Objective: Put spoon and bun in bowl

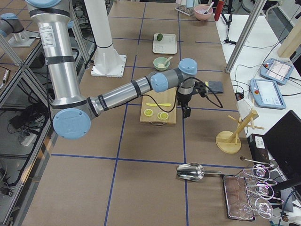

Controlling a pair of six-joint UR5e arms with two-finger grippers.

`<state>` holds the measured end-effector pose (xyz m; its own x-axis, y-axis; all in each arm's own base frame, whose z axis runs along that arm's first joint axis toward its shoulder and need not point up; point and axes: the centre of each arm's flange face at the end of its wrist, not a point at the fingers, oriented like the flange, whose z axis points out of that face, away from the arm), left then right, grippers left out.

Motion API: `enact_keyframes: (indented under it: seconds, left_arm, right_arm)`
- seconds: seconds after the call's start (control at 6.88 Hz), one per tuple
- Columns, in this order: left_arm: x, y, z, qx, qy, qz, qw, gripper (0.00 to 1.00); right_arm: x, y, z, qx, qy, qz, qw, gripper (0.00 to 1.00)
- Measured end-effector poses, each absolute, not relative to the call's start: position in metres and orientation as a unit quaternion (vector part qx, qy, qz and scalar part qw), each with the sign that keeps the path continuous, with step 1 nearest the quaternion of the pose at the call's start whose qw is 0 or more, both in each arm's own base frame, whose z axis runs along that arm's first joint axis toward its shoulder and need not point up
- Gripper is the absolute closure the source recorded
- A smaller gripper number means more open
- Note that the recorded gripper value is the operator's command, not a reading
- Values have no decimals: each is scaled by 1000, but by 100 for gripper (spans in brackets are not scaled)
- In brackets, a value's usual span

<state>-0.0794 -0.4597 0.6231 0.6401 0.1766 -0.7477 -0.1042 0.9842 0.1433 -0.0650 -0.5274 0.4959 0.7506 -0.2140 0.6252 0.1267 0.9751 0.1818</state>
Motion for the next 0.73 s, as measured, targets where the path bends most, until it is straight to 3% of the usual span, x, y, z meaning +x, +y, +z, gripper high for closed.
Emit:
enact_keyframes:
  seconds: [0.29,0.73]
  left_arm:
    - [-79,-460,621,45,417,79,905,0]
    - [-81,-461,621,46,406,81,909,0]
  right_arm:
    - [5,-475,566,17,-344,-16,939,0]
    - [35,-440,594,-8,-371,26,928,0]
